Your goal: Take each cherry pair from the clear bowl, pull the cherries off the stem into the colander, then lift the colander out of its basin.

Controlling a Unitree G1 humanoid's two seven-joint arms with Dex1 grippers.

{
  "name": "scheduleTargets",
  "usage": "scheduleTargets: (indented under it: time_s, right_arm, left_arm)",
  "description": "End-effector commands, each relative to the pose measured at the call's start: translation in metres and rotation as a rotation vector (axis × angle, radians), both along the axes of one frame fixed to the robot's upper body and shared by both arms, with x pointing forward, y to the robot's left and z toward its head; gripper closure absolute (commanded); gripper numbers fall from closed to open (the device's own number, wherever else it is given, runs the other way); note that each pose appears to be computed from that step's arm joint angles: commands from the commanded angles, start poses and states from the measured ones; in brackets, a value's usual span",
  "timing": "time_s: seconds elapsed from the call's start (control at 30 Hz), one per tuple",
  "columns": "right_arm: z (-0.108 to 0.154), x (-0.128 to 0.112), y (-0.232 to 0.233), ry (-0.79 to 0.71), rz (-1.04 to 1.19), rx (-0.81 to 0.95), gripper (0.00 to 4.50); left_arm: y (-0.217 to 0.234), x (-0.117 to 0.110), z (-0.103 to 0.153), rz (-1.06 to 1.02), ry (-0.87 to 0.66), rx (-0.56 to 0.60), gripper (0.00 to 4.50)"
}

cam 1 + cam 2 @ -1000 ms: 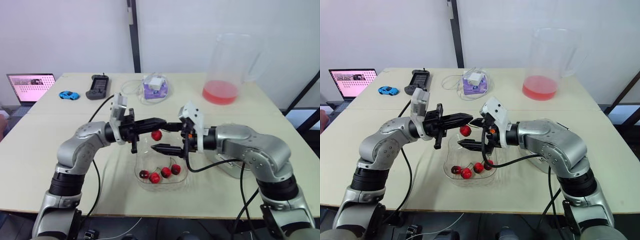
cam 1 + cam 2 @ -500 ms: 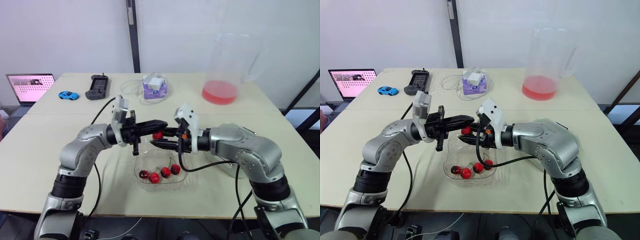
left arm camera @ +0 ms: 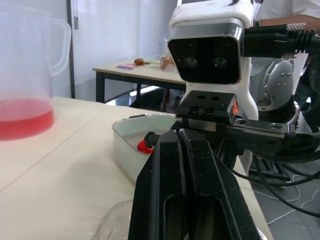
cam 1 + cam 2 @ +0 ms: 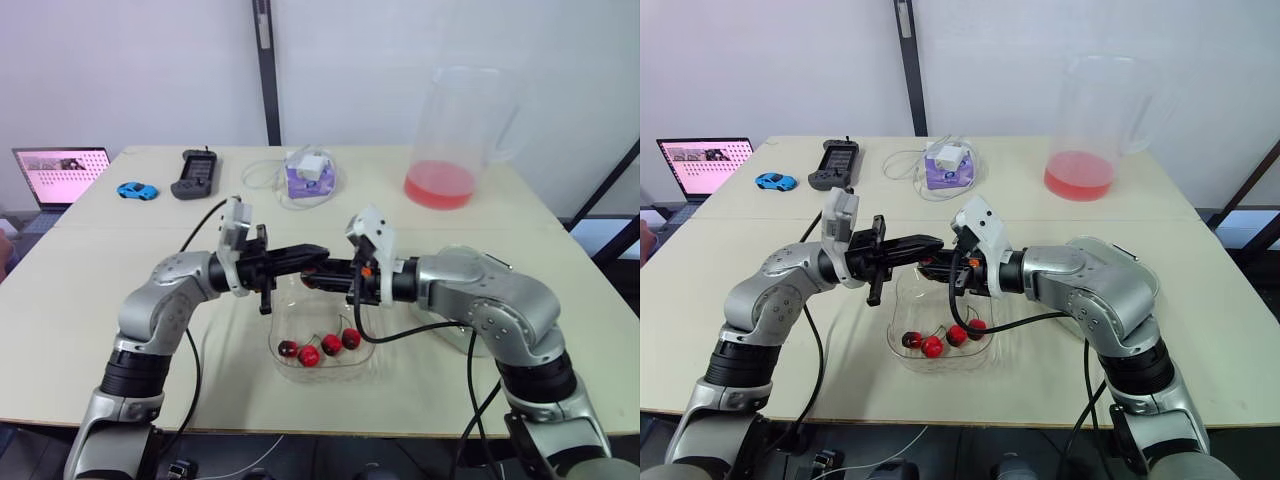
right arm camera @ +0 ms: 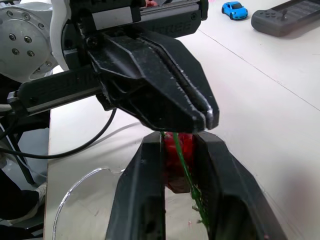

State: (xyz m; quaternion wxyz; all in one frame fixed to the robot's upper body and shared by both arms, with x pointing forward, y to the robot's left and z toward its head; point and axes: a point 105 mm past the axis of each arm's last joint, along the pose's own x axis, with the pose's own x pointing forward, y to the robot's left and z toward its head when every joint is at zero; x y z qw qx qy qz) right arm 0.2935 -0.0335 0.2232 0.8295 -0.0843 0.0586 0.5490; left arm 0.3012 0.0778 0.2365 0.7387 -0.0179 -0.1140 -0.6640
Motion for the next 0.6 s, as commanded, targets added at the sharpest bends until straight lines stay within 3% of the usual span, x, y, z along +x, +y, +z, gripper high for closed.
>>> scheduleTargets:
  time_s: [0.03, 0.6]
  right_arm:
    - [0.007, -0.003, 0.0, -0.027, 0.009, 0.02, 3.6]
    - [-0.021, 0.005, -0.012, 0.067, -0.042, -0.104, 3.6]
  left_arm:
    - [0.001, -0.003, 0.009, -0.001, -0.045, -0.008, 4.5]
    - [-0.009, -0.004, 0.025, 0.008, -0.071, -0.02, 4.5]
